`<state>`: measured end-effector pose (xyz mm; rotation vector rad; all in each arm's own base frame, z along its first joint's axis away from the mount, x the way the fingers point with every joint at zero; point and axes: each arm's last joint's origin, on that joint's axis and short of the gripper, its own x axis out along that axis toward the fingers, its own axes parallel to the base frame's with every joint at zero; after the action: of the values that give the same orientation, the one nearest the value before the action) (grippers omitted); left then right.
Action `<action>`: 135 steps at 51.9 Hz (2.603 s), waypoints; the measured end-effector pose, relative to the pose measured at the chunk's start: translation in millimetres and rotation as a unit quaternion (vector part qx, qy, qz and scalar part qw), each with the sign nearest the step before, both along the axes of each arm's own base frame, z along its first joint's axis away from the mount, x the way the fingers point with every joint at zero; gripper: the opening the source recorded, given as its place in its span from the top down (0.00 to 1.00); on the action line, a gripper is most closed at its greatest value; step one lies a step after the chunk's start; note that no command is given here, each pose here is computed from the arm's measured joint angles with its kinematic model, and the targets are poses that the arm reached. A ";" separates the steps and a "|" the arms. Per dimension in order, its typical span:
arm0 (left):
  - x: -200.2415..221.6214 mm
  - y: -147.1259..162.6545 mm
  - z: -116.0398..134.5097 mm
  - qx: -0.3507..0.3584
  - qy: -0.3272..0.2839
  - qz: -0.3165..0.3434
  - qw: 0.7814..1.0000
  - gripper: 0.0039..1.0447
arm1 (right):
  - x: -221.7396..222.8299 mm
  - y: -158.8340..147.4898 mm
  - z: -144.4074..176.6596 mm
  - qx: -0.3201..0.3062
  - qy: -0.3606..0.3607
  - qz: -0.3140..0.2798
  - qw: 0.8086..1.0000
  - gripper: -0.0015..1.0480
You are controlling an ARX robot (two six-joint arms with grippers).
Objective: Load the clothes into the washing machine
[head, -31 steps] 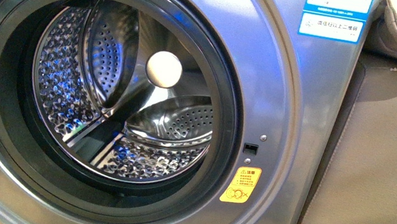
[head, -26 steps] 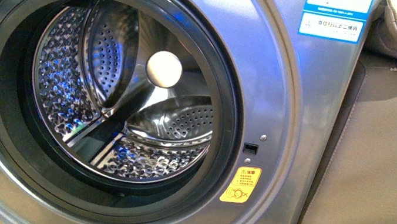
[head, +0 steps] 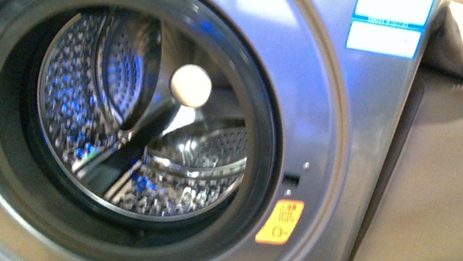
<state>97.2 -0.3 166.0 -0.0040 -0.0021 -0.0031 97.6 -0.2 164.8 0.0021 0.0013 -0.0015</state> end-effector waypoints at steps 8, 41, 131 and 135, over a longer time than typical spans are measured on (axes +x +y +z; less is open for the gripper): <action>0.0 0.0 0.0 0.000 0.000 0.000 1.000 0.06 | 0.0 0.0 0.0 0.000 0.000 0.000 1.000 0.07; 0.0 0.0 0.0 0.000 0.000 0.000 1.000 0.06 | 4.5 -3.8 23.3 0.035 -0.083 0.087 0.992 0.07; 0.0 0.0 0.0 0.000 0.000 0.000 1.000 0.06 | 116.9 -242.7 -92.8 0.115 0.486 -0.100 0.860 0.07; 0.0 0.0 0.0 0.000 0.000 0.000 1.000 0.06 | 121.6 -240.8 -119.4 0.120 0.501 -0.093 0.852 0.07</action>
<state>97.2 -0.3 166.1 -0.0036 -0.0025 -0.0031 219.2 -241.0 45.5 0.2549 1.0571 -0.1990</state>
